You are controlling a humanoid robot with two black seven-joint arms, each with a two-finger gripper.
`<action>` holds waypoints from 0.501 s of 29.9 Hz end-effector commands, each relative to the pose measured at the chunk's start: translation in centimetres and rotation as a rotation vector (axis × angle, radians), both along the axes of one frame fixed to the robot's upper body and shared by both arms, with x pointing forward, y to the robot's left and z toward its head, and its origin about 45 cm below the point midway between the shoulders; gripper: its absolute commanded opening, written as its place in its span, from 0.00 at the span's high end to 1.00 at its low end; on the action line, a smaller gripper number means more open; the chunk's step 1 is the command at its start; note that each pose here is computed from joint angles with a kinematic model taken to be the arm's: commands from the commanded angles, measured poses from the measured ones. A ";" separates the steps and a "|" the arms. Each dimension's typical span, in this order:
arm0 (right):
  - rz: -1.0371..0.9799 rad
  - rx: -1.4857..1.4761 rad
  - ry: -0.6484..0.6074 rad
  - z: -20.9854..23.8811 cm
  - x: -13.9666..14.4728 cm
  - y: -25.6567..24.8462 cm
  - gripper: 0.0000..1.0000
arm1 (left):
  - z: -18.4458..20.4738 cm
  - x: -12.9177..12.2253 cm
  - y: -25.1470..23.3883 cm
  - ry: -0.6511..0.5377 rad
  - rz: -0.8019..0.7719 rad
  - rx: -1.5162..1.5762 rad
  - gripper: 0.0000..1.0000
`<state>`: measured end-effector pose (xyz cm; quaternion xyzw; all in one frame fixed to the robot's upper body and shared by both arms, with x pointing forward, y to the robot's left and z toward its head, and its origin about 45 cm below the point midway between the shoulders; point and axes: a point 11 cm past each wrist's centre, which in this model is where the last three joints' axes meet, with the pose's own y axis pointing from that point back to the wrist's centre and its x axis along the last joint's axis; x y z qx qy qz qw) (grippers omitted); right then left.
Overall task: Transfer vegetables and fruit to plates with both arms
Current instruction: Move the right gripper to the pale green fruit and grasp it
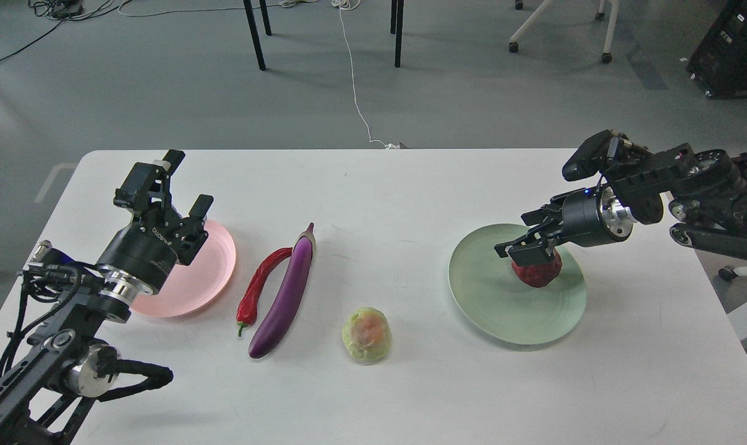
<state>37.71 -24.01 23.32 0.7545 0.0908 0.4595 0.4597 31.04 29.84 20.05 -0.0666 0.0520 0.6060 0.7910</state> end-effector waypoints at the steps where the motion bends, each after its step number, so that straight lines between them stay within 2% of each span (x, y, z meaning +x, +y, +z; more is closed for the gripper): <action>1: 0.039 0.126 0.076 1.9 -2.2 4.8 0.05 | 0.0 0.0 0.0 0.001 -0.001 0.000 0.02; 7: 0.151 0.154 0.182 0.5 -5.1 10.6 0.05 | 0.1 -0.1 0.1 -0.002 0.000 0.002 0.02; 15: 0.246 0.112 0.198 -3.7 -5.8 15.1 0.05 | 0.2 -0.3 0.2 -0.005 0.000 0.005 0.02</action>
